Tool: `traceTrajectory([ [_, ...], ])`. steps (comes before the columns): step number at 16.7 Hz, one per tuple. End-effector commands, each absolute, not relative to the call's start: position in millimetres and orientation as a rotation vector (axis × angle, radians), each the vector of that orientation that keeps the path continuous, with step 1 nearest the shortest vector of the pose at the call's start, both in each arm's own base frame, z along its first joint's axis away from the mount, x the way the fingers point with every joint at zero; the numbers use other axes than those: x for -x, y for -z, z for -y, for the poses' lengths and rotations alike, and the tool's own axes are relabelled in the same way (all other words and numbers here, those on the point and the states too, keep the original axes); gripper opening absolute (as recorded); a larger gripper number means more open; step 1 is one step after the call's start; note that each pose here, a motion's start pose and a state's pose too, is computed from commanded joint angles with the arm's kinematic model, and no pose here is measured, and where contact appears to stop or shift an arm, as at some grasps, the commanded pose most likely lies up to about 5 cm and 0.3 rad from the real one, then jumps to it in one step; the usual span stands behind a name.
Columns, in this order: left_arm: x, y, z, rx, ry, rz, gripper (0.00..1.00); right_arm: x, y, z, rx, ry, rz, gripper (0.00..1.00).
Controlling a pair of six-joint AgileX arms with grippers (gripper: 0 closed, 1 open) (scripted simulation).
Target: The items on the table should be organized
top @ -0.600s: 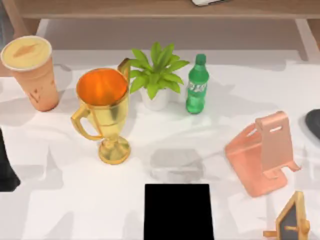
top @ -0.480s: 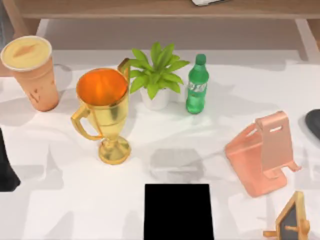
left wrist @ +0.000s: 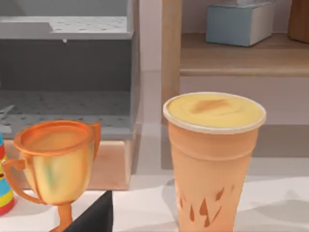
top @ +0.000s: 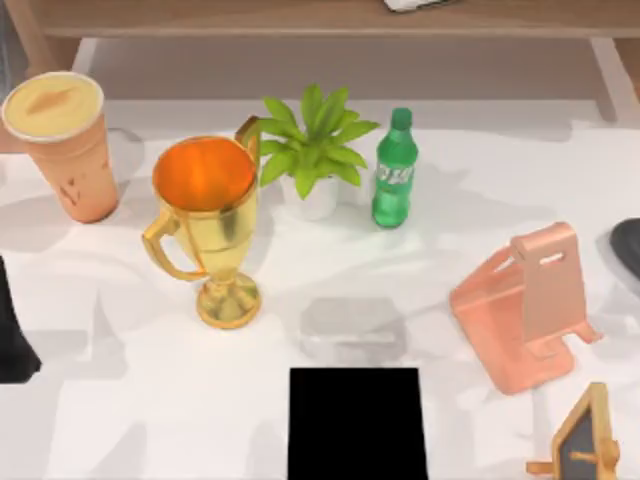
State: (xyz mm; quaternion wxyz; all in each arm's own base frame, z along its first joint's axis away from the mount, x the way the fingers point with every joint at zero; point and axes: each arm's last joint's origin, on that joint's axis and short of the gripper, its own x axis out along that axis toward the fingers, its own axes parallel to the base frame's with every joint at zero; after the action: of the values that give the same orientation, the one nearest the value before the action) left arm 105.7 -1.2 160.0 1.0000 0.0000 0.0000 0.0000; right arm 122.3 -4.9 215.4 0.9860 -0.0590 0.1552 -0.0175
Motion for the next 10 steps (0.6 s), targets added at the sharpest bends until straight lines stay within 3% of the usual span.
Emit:
traceTrajectory([
  [5,-105.7,-160.0,1.2,0.0,0.0,0.0,1.0,-189.0,-252.0,5.9,0.226,-0.049,-0.757,1.0],
  [10,-105.7,-160.0,1.2,0.0,0.0,0.0,1.0,-285.9,-240.4,7.8,0.3,-0.187,-1.196,1.0],
])
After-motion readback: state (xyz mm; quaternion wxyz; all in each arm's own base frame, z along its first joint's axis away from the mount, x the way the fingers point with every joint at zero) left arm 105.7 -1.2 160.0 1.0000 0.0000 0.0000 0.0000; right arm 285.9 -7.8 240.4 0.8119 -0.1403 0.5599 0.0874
